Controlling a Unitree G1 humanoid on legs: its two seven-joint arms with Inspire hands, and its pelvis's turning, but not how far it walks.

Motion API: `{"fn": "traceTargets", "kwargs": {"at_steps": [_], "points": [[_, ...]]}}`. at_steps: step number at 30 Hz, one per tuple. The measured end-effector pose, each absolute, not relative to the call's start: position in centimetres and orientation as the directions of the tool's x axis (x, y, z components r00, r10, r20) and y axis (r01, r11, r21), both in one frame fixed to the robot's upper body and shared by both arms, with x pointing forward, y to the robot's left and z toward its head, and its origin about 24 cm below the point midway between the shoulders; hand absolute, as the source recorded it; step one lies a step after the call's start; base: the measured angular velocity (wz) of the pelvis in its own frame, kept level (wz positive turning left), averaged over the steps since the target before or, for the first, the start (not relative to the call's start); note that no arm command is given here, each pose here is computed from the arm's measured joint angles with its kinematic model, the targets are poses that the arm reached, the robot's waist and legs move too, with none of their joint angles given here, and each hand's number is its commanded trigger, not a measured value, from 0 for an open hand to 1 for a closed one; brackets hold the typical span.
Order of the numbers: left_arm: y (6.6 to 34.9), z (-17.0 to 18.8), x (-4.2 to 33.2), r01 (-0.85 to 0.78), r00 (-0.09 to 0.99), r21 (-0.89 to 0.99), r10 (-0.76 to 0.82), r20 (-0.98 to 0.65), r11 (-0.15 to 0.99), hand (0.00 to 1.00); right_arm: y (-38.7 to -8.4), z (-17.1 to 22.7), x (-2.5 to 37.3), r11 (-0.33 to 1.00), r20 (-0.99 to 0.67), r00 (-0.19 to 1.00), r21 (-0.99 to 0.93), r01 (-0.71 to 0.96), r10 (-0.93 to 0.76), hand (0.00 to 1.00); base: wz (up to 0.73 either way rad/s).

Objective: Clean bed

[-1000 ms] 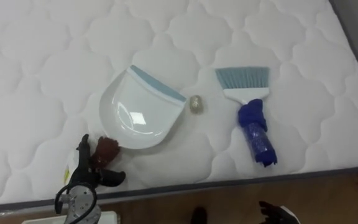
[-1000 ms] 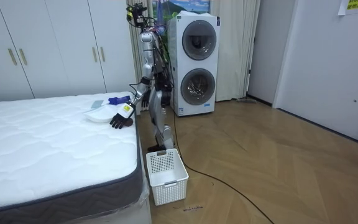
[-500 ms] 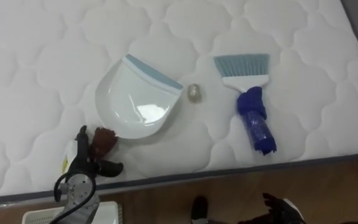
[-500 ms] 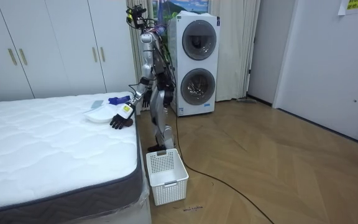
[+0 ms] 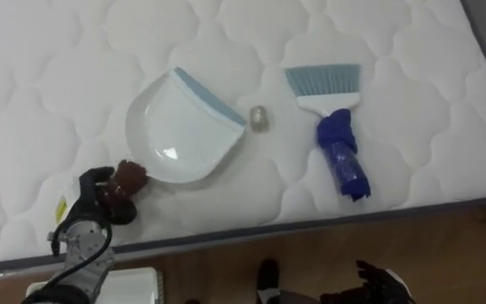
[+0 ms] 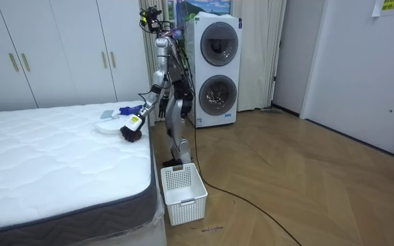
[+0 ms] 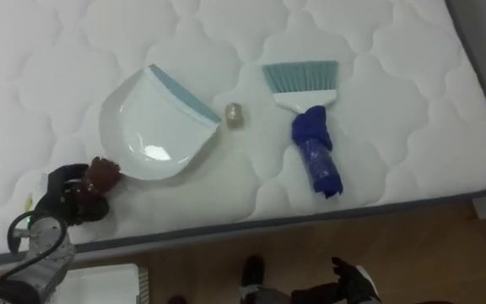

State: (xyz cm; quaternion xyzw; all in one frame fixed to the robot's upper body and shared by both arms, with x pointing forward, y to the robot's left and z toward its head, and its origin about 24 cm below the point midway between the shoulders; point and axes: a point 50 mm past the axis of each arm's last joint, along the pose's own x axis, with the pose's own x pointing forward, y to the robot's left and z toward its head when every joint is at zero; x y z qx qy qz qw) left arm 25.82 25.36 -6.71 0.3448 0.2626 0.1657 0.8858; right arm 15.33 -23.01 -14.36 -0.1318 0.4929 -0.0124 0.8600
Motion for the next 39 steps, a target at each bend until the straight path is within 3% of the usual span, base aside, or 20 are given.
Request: {"fn": "traceTargets", "kwargs": {"at_steps": [24,32,39], "points": [[24.4,-7.3,26.3,0.059,0.768,0.731,0.437,-0.467,0.680,1.00,-22.9,-14.1,16.2,0.971,-0.841,0.515,-0.230,-0.061,-0.167,0.00,0.03],[24.4,-7.2,26.4,0.062,0.772,0.741,0.439,-0.460,0.668,1.00,-22.9,-14.3,15.7,0.980,-0.852,0.486,-0.185,0.073,-0.196,0.00,0.00],[24.8,-6.9,26.3,0.029,0.799,0.781,0.455,-0.393,0.623,1.00,-23.5,-13.5,17.0,0.938,-0.811,0.511,-0.128,0.323,-0.286,0.00,-0.08]]}}
